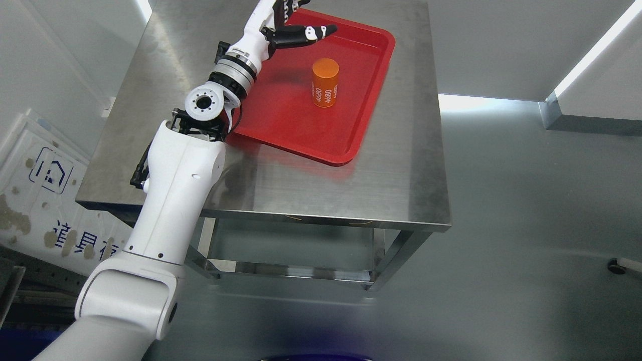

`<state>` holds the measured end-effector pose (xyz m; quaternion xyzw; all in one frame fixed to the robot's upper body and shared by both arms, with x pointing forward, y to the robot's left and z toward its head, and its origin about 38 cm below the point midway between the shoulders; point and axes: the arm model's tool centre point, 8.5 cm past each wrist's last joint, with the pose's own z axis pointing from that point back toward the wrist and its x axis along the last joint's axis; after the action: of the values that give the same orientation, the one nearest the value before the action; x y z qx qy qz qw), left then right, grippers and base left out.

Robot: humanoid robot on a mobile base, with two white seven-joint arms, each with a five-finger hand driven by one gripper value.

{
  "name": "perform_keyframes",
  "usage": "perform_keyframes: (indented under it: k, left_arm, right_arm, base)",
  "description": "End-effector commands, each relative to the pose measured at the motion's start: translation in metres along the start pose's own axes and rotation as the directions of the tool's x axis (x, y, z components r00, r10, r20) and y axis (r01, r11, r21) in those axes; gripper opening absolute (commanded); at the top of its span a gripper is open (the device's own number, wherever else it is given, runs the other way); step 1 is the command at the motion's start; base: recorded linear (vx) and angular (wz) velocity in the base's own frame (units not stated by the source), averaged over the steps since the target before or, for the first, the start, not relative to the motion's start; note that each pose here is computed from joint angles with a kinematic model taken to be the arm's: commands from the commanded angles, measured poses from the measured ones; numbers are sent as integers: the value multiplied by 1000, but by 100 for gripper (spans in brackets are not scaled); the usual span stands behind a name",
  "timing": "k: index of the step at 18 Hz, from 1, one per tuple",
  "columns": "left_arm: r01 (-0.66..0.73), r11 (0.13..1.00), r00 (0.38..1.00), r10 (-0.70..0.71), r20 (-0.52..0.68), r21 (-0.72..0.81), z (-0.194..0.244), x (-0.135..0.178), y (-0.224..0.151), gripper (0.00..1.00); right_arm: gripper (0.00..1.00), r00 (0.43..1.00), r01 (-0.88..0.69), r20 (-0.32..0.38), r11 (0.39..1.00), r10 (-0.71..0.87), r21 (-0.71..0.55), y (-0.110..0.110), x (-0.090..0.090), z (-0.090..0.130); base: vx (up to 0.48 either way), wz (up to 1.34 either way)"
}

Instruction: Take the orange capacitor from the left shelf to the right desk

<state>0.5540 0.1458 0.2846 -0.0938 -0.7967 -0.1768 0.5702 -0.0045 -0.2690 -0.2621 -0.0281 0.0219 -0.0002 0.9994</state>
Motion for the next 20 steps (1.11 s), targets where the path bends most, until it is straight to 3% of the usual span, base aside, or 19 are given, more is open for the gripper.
perform_keyframes:
  k: [1, 8, 20]
  left_arm:
    - [-37, 971, 992, 6, 128, 235, 42, 48, 102, 99]
    - [52, 958, 996, -71, 58, 281, 140, 10, 125, 100]
    - [97, 948, 994, -109, 23, 304, 161, 8, 142, 100]
  right_arm:
    - [100, 999, 13, 32, 1000, -12, -16, -11, 11, 0]
    - [100, 999, 13, 32, 1000, -12, -16, -11, 11, 0]
    - [100, 999, 13, 32, 1000, -12, -16, -11, 11, 0]
  base:
    - [0, 0]
    - [0, 3]
    - [0, 0]
